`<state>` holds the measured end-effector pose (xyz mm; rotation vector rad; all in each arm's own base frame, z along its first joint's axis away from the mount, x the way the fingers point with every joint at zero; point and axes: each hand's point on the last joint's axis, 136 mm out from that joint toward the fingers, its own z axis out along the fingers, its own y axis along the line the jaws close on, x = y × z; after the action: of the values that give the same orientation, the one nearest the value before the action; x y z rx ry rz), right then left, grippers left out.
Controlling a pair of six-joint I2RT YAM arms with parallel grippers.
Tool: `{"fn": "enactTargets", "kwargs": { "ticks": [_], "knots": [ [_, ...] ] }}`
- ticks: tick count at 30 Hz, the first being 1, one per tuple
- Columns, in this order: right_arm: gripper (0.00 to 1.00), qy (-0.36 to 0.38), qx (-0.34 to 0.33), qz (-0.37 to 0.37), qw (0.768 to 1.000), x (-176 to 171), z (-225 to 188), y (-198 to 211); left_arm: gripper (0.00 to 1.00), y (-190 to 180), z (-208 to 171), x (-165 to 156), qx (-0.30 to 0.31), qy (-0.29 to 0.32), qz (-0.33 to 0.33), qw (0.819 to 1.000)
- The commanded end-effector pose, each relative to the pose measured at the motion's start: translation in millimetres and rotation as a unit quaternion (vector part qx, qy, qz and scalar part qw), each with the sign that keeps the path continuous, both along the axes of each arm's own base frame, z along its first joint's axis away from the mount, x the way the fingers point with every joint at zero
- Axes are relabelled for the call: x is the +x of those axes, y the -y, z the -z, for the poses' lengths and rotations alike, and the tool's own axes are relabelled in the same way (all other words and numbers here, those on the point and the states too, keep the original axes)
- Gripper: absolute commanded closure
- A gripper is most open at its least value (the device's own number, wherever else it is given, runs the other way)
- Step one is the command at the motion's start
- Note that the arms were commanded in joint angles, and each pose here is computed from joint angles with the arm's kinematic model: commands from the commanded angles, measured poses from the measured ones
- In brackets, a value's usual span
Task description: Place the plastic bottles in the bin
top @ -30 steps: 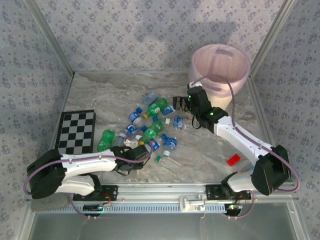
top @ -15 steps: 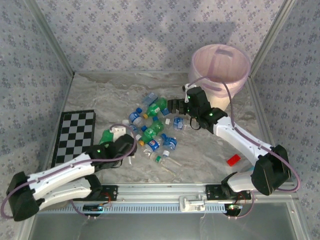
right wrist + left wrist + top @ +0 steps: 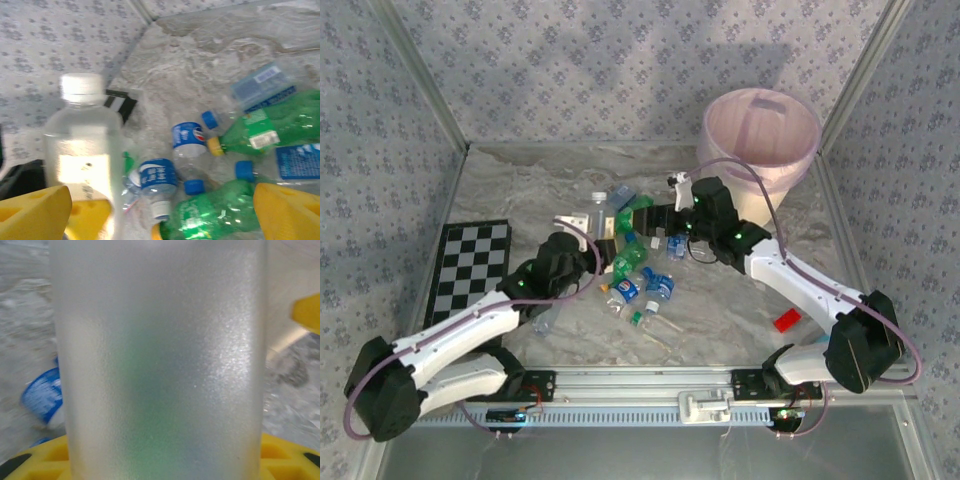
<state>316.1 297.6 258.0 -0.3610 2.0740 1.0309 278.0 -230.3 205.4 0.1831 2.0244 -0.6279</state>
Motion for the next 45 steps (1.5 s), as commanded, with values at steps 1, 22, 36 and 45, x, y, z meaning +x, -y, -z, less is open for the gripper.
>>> {"fn": "enactTargets", "kwargs": {
  "ticks": [1,22,36,45],
  "knots": [
    [0.07,0.006,0.054,-0.036,0.998,-16.1,-19.5,-14.8,0.61,35.0,-41.0,-4.7,-0.047,0.045,0.088,0.994],
    [0.43,-0.044,0.07,-0.071,0.994,-13.0,12.9,-36.5,0.55,68.3,-32.9,-14.7,-0.035,0.04,0.136,0.989],
    [0.51,0.001,-0.004,0.017,1.0,43.2,-22.5,28.9,0.0,48.8,-17.9,-9.2,0.062,0.04,0.116,0.991],
    [0.52,0.114,-0.025,0.091,0.989,70.4,-120.6,87.0,0.0,10.6,-6.3,8.6,0.041,0.039,0.04,0.998]
  ]
}}
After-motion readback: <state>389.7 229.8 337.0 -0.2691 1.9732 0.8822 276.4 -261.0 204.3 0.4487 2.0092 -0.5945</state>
